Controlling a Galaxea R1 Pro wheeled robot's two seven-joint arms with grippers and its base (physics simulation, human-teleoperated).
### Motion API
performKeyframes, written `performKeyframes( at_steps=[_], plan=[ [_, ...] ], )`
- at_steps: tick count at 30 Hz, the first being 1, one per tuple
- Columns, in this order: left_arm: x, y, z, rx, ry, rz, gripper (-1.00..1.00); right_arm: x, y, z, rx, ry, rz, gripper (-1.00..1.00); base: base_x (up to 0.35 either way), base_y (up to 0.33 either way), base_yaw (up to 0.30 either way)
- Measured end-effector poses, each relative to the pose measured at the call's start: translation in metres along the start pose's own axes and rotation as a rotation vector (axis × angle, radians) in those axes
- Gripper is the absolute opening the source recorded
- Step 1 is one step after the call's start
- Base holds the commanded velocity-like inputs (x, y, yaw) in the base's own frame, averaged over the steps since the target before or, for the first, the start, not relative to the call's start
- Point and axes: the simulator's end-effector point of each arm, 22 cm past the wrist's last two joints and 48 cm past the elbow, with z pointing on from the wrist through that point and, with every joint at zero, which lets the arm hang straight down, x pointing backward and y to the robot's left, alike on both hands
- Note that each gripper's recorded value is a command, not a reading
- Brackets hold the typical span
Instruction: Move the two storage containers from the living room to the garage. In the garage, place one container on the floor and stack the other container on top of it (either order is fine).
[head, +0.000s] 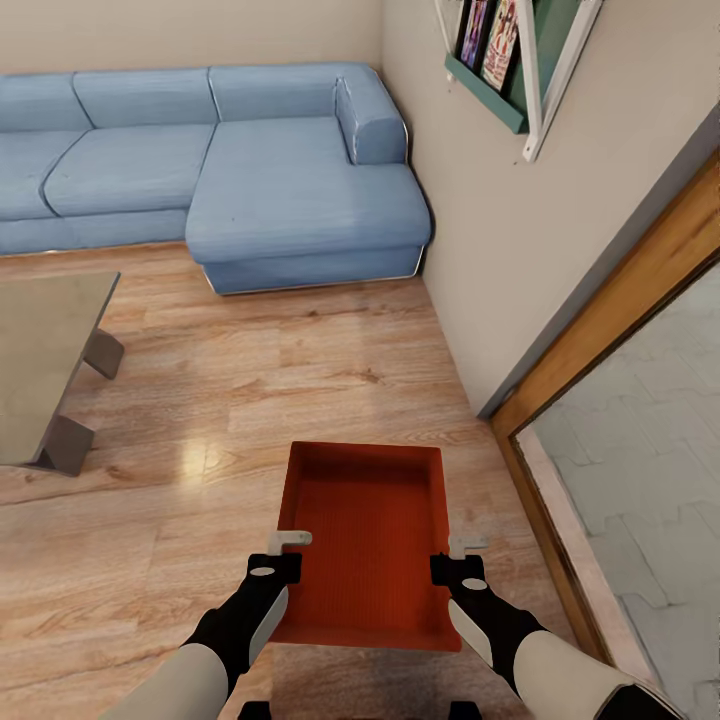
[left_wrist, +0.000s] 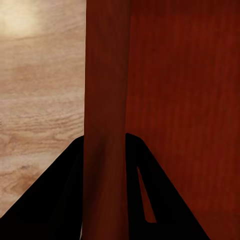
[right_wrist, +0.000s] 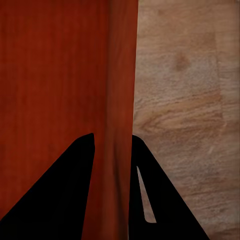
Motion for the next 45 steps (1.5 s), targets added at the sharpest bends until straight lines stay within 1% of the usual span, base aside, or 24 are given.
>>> performKeyframes(
  at_steps=[9,20,26,41,45],
  plan=[
    [-0.003,0.002,-0.013,0.000,0.002,0.000,-1.00,-0.005,-0.001,-0.013,0.000,0.002,-0.001,-1.00,0.000,0.000,0.000],
    [-0.014,0.003,-0.029,0.004,-0.029,-0.004,-1.00,-0.016,-0.003,-0.029,0.003,-0.028,0.006,-1.00,0.000,0.000,0.000],
    [-0.015,0.004,-0.038,0.004,-0.024,-0.003,-1.00,-0.018,-0.004,-0.037,0.003,-0.023,0.004,-1.00,0.000,0.000,0.000],
    [-0.021,0.006,-0.058,0.005,-0.037,-0.006,-1.00,-0.027,-0.006,-0.057,0.003,-0.037,0.005,-1.00,0.000,0.000,0.000],
    [-0.021,0.006,-0.063,0.004,-0.032,-0.006,-1.00,-0.028,-0.007,-0.062,0.003,-0.032,0.003,-1.00,0.000,0.000,0.000]
  ],
)
